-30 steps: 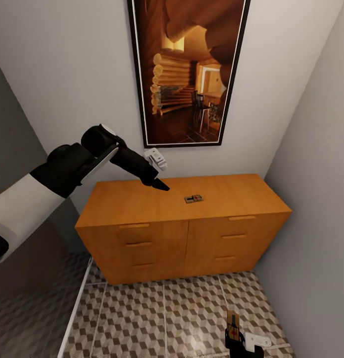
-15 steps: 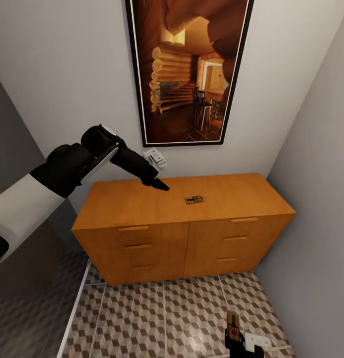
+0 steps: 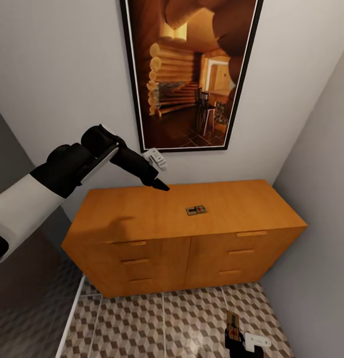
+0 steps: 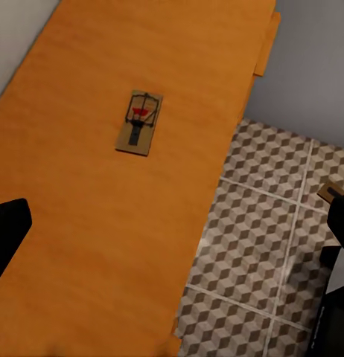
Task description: Take the four mousetraps from the cabinet in the bathroom and place them on the bathroom floor. Make sure all four end up on the same floor surface, and ensure that at least two of them are either under or directly next to the same bathroom sink.
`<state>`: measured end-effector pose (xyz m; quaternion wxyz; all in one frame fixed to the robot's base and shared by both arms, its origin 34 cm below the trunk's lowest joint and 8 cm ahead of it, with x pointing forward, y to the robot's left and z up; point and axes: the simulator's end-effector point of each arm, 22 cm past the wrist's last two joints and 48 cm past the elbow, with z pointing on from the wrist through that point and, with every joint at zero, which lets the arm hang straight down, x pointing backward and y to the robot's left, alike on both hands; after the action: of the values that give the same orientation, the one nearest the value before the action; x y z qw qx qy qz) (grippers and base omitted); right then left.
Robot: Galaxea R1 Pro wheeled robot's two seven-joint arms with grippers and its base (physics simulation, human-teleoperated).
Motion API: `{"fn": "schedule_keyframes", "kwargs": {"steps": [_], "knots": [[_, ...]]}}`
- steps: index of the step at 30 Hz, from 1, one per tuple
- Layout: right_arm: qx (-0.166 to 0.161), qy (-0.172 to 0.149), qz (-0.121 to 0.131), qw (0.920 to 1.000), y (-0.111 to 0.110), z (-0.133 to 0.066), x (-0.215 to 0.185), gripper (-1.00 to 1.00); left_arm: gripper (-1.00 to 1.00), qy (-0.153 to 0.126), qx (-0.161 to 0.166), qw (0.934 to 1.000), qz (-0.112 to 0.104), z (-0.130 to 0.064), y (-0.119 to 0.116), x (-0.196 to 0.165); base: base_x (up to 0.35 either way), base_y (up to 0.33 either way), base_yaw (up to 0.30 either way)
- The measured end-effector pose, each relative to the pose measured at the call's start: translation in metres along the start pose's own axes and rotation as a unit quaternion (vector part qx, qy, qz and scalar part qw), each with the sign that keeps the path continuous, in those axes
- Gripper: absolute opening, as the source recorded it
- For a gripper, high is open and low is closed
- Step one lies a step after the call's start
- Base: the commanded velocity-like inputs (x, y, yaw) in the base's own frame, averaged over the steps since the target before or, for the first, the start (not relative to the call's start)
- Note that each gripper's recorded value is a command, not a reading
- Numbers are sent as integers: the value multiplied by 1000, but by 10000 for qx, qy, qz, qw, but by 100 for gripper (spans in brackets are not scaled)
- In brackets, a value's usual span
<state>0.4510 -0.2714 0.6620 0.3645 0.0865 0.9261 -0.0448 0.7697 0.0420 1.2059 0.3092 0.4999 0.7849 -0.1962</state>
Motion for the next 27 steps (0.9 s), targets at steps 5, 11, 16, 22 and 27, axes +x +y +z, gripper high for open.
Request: {"fn": "schedule_keyframes", "kwargs": {"steps": [5,11,16,22,27], "knots": [[6,39,-7,10000,-1,0,4,-100,100,87,34,10000,8,7,-1,6,12,0,0],[13,85,-12,10000,-1,0,8,-100,100,135,66,9999,-12,13,1,12,1,0,0],[17,122,-18,9999,-2,0,12,-100,100,157,91,9998,-42,18,2,16,0,0,0],[24,170,-24,9998,-2,0,17,-100,100,187,119,9997,-93,23,5,20,0,0,0],[28,208,-30,9998,-3,1,20,-100,100,215,141,9996,-142,28,8,25,0,0,0]]}}
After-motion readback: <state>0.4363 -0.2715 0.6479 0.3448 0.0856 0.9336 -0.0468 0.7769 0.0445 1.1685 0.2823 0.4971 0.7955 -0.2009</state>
